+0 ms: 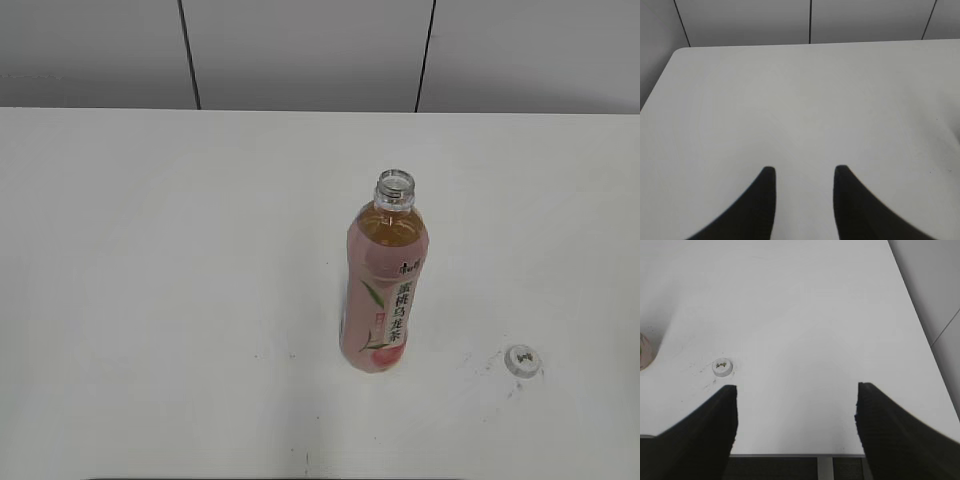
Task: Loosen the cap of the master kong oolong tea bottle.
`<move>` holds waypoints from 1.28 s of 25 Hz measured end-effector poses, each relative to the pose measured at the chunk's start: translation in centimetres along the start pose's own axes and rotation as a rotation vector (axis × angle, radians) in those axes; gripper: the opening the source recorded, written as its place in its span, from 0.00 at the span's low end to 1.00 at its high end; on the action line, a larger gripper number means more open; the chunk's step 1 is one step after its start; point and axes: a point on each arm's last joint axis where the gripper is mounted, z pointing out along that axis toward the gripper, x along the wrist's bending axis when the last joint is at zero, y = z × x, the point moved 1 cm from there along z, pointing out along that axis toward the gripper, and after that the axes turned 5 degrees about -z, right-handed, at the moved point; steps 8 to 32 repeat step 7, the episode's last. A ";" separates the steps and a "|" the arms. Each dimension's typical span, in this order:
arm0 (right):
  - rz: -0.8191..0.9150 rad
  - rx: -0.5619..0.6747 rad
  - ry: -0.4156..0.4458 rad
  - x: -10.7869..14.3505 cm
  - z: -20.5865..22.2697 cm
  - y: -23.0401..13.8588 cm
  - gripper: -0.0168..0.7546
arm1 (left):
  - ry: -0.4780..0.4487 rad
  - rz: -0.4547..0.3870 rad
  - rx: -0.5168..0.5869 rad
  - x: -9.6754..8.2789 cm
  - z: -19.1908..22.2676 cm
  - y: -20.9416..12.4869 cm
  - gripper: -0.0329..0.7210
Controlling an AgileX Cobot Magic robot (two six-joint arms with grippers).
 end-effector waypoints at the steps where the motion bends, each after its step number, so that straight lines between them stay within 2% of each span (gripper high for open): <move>1: 0.000 0.000 0.000 0.0 0.0 0.0 0.74 | 0.000 0.000 0.000 0.0 0.0 0.0 0.36; 32: 0.000 0.000 0.000 0.0 0.0 0.0 0.74 | 0.000 0.000 0.000 0.0 0.0 0.0 0.36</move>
